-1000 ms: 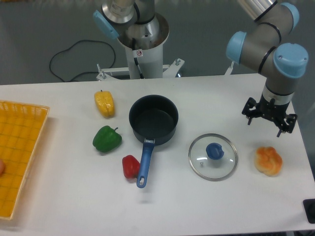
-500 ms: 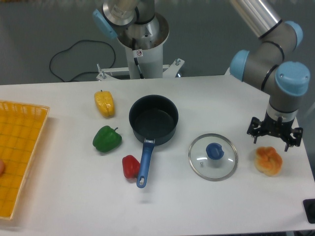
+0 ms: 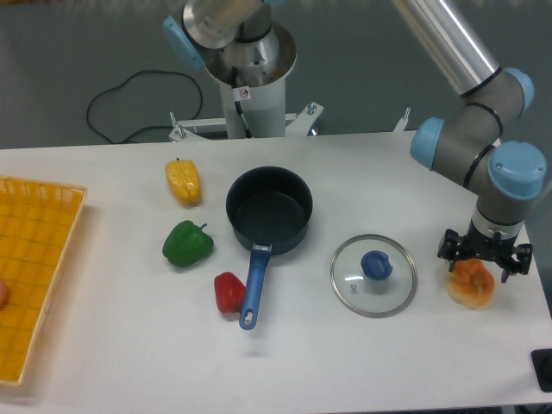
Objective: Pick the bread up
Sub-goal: 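Close the gripper around the orange bread roll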
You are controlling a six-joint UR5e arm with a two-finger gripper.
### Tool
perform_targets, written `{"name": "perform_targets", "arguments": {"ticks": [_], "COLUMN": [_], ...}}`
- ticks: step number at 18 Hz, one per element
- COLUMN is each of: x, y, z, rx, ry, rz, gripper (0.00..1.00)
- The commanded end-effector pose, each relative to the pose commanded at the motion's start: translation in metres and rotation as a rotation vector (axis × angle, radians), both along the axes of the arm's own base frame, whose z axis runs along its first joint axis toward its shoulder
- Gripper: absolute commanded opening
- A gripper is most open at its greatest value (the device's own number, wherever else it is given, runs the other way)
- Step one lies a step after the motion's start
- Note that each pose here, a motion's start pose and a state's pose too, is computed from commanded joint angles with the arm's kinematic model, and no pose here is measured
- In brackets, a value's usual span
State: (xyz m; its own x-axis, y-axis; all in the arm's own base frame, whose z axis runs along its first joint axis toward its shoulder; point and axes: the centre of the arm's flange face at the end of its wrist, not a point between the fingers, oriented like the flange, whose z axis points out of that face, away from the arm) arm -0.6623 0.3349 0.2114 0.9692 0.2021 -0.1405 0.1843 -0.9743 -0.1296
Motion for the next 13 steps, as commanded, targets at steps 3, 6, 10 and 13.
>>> {"name": "perform_targets", "arguments": {"ticks": [3, 6, 10, 13], "x": [0.001, 0.002, 0.003, 0.004], "y": [-0.002, -0.004, -0.005, -0.005], "z": [-0.006, -0.012, -0.014, -0.015], "rx": [-0.005, -0.029, -0.037, -0.04], "ry": [-0.008, -0.009, -0.008, -0.007], "rz": [-0.006, -0.002, 0.0, -0.003], "gripper": [0.99, 0.85, 0.58, 0.4]}}
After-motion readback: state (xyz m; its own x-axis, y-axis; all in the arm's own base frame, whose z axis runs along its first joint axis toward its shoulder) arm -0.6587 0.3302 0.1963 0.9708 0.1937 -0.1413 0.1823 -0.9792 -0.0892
